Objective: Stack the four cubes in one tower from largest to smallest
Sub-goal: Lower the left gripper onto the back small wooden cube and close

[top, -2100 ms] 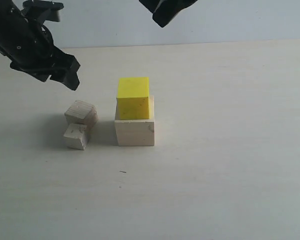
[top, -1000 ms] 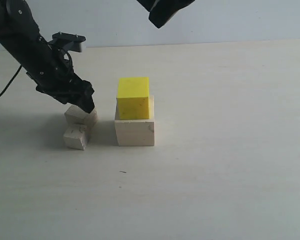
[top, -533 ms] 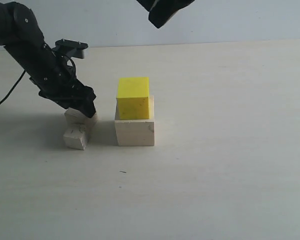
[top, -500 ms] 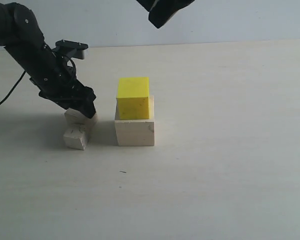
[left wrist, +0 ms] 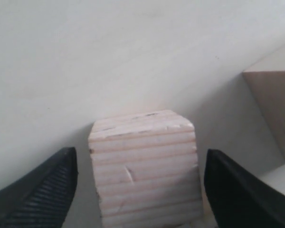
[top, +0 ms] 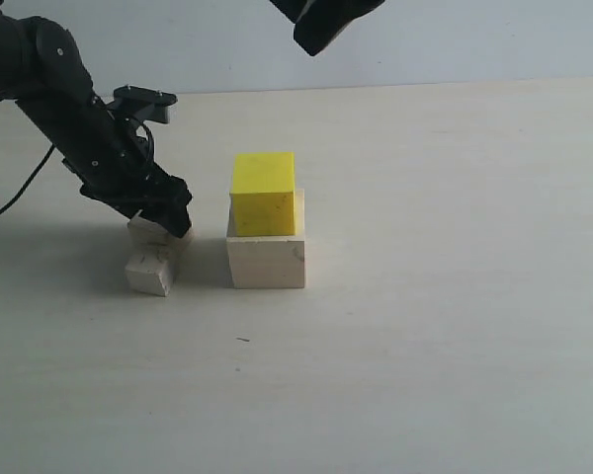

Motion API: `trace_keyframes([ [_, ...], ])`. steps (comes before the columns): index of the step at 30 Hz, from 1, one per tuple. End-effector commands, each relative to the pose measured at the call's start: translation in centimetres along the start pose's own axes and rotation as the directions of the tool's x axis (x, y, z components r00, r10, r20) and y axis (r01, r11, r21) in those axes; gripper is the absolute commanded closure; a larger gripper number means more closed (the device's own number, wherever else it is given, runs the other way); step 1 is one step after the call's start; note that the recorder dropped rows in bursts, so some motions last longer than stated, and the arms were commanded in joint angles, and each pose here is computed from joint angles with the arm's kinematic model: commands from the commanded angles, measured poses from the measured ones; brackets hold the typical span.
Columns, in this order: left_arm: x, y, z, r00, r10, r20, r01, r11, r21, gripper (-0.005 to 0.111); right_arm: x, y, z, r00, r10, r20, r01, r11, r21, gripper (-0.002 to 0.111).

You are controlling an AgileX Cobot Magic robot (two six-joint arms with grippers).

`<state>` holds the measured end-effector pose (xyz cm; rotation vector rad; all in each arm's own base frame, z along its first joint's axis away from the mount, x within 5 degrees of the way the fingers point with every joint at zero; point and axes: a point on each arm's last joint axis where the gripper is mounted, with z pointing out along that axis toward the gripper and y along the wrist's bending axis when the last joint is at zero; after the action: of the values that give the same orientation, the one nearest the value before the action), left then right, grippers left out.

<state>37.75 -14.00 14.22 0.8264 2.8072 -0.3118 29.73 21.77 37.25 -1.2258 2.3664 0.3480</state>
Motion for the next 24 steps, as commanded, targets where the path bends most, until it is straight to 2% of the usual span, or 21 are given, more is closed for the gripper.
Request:
trace_keyframes([
  [1, -0.21, 0.04, -0.20, 1.000, 0.000, 0.016, 0.000, 1.000, -0.001, 0.035, -0.06, 0.12, -0.49, 1.000, -0.010, 0.015, 0.010, 1.000, 0.005, 0.108],
  [24, -0.19, 0.07, -0.11, 1.000, 0.001, 0.013, -0.001, 1.000, -0.002, 0.035, -0.12, 0.27, -0.49, 1.000, -0.010, 0.022, 0.010, 1.000, -0.010, 0.108],
])
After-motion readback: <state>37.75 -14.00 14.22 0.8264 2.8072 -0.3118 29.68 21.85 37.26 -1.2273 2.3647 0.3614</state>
